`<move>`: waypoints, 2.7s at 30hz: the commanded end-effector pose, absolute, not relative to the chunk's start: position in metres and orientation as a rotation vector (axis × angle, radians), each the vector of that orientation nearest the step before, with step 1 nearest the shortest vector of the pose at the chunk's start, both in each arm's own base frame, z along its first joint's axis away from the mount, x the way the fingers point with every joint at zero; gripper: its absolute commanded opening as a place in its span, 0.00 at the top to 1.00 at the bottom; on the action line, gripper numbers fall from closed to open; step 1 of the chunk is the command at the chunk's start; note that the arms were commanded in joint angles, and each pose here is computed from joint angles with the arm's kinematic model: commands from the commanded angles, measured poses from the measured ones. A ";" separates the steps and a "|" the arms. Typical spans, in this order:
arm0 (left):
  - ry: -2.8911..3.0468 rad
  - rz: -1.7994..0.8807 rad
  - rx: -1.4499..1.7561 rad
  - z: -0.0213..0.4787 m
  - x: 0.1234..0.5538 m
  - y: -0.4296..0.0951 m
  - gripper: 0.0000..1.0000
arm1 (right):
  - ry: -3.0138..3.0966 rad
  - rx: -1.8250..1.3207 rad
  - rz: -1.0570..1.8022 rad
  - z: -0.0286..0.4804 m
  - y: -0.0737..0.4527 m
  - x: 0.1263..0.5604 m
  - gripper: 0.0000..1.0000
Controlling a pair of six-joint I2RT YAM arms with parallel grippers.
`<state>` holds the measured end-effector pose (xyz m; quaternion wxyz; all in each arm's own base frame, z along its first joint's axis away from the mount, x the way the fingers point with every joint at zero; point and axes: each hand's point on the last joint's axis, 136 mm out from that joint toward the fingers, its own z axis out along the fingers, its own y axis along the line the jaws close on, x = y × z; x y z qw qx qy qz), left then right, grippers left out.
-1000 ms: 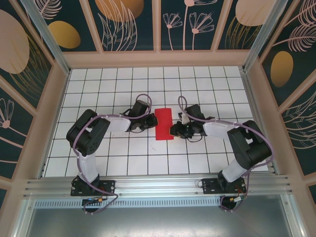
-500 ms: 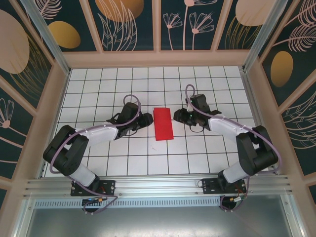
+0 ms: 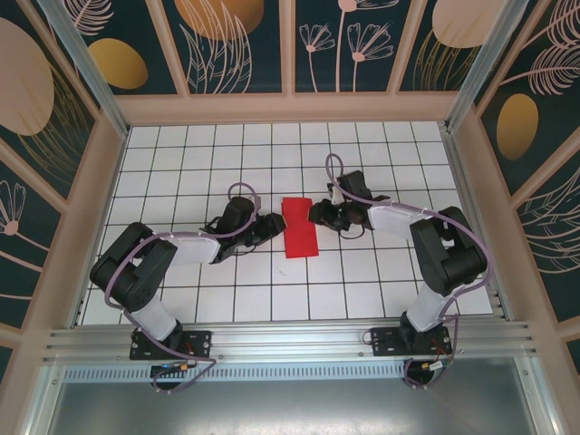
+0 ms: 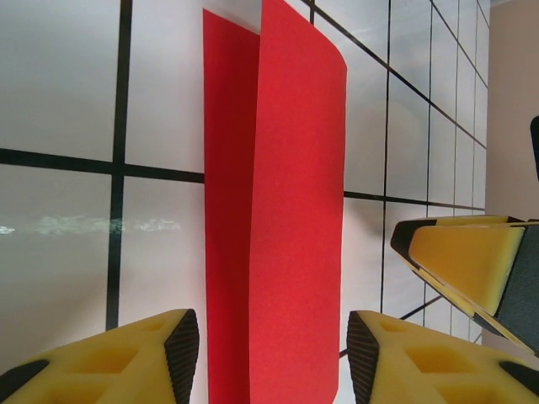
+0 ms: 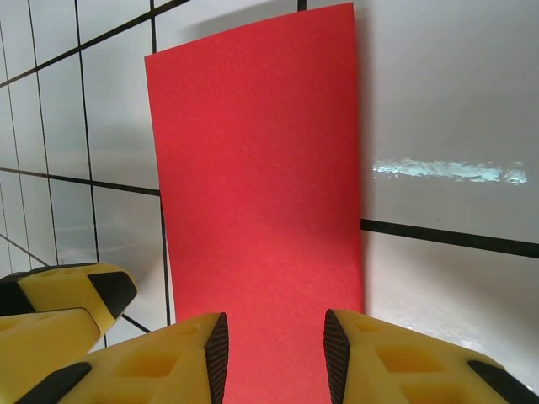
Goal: Fold a paper plane with a square sheet of paper (pick it up from the middle)
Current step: Fold the triangle a second time at the center of the table.
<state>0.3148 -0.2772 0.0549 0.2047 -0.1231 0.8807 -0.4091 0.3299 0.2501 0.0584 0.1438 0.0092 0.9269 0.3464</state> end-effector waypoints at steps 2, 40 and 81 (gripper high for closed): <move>2.457 -1.190 -0.344 0.057 0.317 -0.286 0.49 | 2.651 0.010 1.041 0.063 0.259 0.335 0.62; 2.554 -1.208 -0.305 0.034 0.345 -0.319 0.90 | 2.473 -0.298 0.697 0.081 0.250 0.283 0.58; 2.666 -1.138 -0.209 0.038 0.319 -0.308 1.00 | 2.303 -0.784 0.133 0.056 0.321 0.225 0.46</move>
